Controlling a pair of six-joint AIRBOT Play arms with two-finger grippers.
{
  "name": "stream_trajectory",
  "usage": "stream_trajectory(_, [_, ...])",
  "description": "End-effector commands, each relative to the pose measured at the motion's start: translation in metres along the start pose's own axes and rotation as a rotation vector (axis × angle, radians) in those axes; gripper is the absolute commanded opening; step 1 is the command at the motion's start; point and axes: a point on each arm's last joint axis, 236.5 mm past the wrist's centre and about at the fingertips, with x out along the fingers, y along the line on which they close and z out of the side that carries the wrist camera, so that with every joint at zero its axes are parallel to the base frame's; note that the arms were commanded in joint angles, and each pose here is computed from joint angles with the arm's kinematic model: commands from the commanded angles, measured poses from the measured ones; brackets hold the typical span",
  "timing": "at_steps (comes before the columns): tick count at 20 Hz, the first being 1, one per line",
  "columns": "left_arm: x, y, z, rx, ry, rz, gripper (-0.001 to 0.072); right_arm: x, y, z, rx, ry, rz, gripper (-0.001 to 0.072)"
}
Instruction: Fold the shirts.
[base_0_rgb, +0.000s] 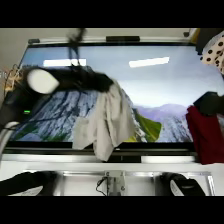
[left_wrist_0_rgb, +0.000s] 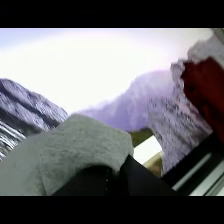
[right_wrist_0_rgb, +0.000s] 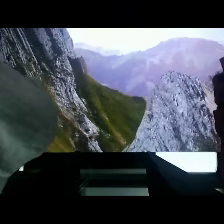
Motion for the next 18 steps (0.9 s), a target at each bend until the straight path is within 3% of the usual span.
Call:
stream_trajectory(1, [0.083,-0.008,-0.099,-0.198,0.269,-0.064,0.0167,0.008,-0.003,-0.034,0.049,0.062,-0.009,0.0515])
stream_trajectory(2, [0.091,-0.007,-0.104,-0.26,0.3,-0.088,0.0462,0.022,-0.005,-0.04,0.053,0.087,-0.012,0.0515])
stream_trajectory(3, [0.089,0.001,-0.101,-0.294,0.323,-0.093,0.068,0.035,-0.006,-0.042,0.056,0.095,-0.012,0.0515])
stream_trajectory(7, [-0.003,0.086,-0.072,-0.356,0.448,-0.012,0.0675,0.1,0.001,-0.059,0.081,0.179,0.033,0.0516])
stream_trajectory(12, [-0.133,0.2,-0.153,-0.488,0.585,0.379,0.0676,0.177,0.033,-0.118,0.108,0.449,0.194,0.0517])
stream_trajectory(18, [-0.126,0.203,-0.293,-0.718,0.64,0.394,0.0676,0.219,0.063,-0.167,0.08,0.609,0.261,0.0517])
